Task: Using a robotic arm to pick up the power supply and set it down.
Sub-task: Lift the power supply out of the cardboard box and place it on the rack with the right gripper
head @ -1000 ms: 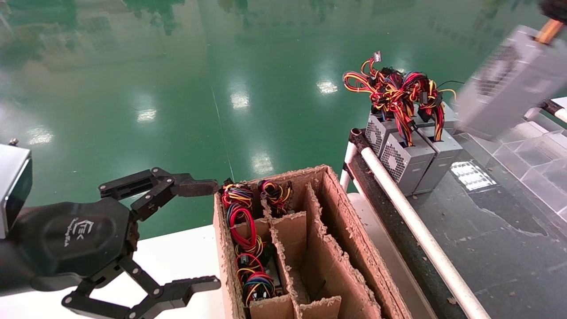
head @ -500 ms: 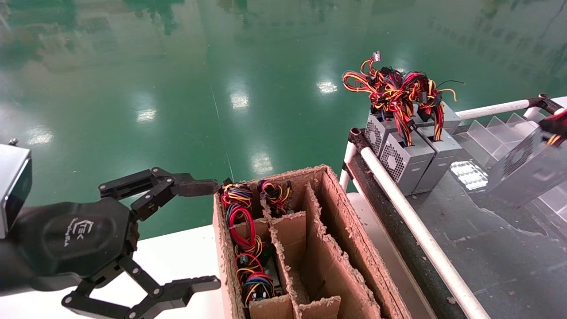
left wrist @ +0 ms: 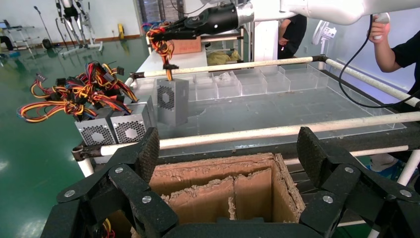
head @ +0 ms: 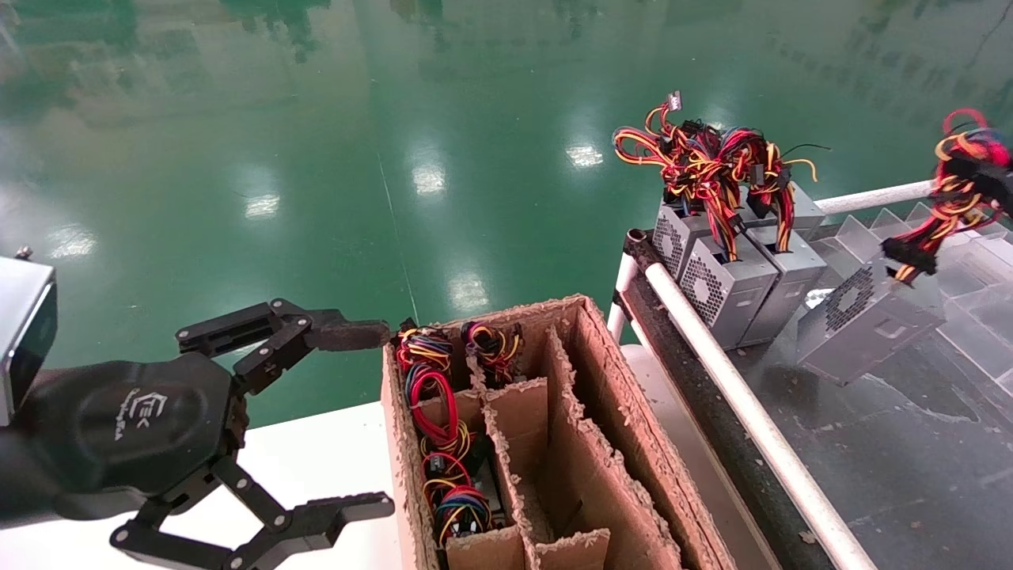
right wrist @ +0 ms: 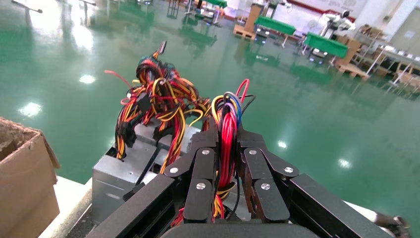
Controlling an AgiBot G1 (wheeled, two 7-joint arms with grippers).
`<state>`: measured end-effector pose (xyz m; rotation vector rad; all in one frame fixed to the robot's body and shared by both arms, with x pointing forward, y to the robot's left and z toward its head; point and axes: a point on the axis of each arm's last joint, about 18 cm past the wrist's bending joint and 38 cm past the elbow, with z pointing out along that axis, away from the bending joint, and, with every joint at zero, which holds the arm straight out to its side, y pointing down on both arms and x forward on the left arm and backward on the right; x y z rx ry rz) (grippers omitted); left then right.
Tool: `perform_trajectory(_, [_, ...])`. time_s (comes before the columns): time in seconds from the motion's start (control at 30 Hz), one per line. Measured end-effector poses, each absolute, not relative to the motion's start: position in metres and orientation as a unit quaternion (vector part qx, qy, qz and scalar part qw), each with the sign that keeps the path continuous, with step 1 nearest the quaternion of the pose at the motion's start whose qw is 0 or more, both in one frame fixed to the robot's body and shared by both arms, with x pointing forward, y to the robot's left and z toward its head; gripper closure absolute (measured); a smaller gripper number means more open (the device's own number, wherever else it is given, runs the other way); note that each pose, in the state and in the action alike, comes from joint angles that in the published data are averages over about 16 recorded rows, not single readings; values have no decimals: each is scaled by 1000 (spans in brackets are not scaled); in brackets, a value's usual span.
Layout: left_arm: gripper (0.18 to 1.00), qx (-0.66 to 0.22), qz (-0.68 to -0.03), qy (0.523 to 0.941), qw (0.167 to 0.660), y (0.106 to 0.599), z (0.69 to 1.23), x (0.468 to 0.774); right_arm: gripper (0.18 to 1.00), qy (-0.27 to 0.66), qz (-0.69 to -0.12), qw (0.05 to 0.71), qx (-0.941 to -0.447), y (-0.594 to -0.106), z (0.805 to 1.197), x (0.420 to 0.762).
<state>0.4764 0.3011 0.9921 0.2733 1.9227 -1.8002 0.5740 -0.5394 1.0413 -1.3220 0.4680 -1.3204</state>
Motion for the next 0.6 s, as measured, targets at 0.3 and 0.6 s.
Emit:
perform_trajectory(0.3, [184, 100, -659, 704, 244, 301, 992, 476, 936, 216, -547, 584, -560, -520, 1039, 606])
perform_trajectory(0.6, [184, 100, -659, 704, 244, 301, 992, 476, 936, 218, -543, 584, -564, -494, 1044, 636])
